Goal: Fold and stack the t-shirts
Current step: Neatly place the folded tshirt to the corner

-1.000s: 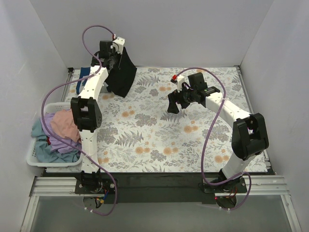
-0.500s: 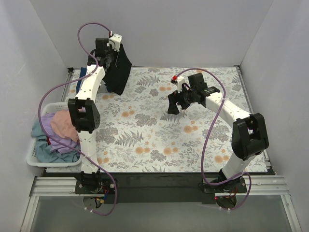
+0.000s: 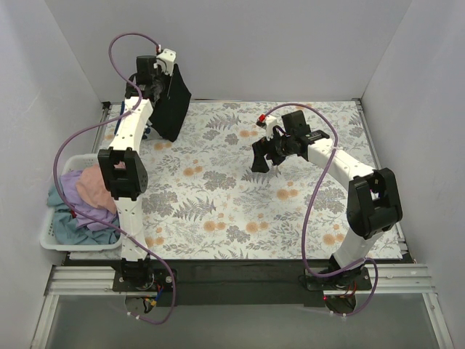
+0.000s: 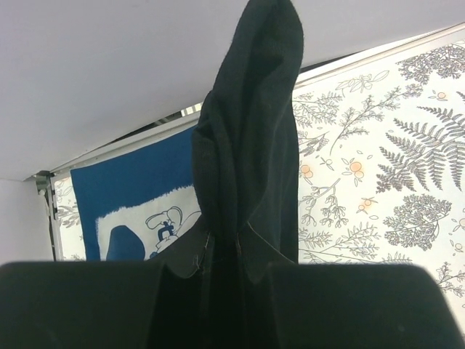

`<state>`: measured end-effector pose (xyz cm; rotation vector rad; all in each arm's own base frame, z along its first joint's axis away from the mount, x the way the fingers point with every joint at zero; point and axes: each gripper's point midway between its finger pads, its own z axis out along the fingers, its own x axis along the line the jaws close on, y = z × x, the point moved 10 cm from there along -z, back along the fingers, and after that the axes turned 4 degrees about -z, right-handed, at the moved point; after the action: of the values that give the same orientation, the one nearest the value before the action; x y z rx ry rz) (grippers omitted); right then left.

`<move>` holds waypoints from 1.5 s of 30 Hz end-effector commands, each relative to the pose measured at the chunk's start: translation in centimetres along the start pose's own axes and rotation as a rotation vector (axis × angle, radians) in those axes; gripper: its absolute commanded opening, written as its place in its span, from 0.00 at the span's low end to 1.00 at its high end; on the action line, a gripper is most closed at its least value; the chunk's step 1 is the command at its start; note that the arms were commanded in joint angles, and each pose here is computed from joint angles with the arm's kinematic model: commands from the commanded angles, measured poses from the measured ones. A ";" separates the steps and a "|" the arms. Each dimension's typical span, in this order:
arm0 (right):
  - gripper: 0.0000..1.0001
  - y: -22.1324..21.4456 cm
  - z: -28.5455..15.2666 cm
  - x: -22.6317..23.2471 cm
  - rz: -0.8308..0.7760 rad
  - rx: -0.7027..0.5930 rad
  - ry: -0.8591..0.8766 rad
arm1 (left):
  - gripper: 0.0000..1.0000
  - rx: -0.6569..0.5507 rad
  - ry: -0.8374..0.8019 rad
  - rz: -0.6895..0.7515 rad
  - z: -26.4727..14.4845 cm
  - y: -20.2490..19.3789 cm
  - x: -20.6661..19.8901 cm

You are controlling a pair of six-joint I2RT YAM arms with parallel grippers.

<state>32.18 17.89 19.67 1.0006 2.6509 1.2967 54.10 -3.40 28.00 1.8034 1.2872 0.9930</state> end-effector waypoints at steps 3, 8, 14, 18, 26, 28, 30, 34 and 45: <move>0.98 1.1 -0.2 0.2 -0.010 -0.028 0.023 | 0.00 -0.180 0.049 0.021 -5.7 5.6 1.4; 0.98 1.2 -0.2 0.1 -0.010 -0.019 0.019 | 0.00 -0.181 0.072 0.021 -5.0 5.1 2.8; 0.98 0.9 0.5 -0.2 0.005 0.007 0.030 | 0.00 -0.174 0.078 0.006 -4.1 3.9 4.6; 0.98 0.9 0.9 -0.5 0.017 0.022 0.035 | 0.00 -0.151 0.088 -0.008 -3.2 2.3 6.7; 0.98 0.8 1.6 -0.8 0.038 0.055 0.052 | 0.00 -0.116 0.044 -0.065 -0.7 -1.7 10.6; 0.98 0.6 1.8 -0.9 0.044 0.064 0.053 | 0.00 -0.126 0.029 -0.062 -0.3 -2.2 11.3; 0.98 0.2 2.1 -1.0 0.052 0.077 0.057 | 0.00 -0.116 0.027 -0.053 0.6 -3.2 11.9; 0.98 0.0 2.5 -1.2 0.061 0.088 0.061 | 0.00 -0.122 0.012 -0.039 1.8 -4.8 12.9; 0.98 -0.5 3.2 -1.6 0.079 0.117 0.062 | 0.00 -0.297 -0.156 0.053 1.2 -6.3 14.1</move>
<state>33.58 18.62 15.97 1.1259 2.7895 1.1868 55.80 11.96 18.81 1.7130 1.2206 0.9142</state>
